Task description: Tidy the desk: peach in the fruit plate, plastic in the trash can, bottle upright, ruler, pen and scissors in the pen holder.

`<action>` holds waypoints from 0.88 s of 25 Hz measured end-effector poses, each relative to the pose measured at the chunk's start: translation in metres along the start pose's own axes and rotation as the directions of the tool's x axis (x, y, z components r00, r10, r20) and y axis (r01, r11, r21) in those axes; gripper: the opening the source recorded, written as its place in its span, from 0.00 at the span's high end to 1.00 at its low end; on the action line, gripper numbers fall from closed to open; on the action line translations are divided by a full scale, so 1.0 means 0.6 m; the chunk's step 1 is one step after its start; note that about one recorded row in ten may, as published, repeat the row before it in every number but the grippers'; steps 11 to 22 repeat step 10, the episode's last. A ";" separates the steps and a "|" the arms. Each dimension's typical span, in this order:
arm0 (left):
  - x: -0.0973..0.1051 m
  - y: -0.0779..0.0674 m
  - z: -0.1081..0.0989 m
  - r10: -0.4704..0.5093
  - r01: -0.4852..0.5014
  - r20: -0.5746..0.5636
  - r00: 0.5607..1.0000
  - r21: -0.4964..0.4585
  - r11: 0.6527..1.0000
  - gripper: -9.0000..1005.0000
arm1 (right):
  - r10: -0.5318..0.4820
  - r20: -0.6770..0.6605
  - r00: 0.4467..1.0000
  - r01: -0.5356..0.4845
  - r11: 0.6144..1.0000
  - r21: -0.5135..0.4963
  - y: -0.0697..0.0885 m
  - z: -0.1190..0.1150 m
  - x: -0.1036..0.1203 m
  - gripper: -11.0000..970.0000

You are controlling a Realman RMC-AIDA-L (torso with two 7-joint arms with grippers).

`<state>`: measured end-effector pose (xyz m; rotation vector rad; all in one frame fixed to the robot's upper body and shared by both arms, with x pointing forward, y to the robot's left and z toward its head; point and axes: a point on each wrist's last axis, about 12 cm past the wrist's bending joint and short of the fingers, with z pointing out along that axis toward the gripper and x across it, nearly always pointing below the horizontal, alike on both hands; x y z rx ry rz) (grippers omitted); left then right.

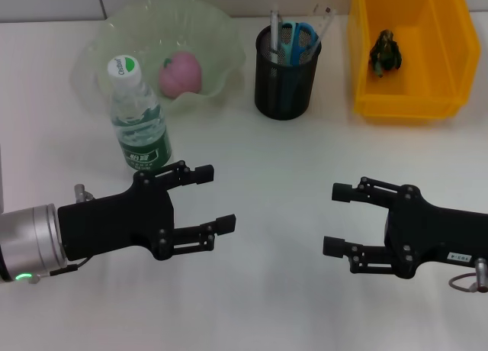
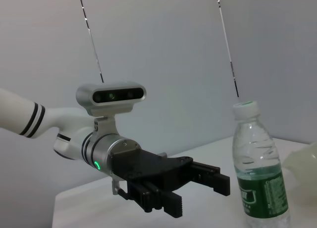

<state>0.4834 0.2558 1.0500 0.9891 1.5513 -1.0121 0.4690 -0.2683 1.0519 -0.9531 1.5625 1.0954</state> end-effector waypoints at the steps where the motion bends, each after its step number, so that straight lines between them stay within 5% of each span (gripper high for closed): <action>1: 0.000 0.000 0.000 0.000 0.000 0.001 1.000 -0.001 1.000 0.19 | -0.001 -0.001 1.000 0.001 1.000 0.003 -0.001 0.000 0.000 0.15; 22: 0.001 -0.002 0.000 0.007 -0.007 0.007 1.000 -0.005 1.000 0.19 | 0.002 0.017 1.000 -0.003 0.999 0.048 -0.007 -0.004 -0.001 0.15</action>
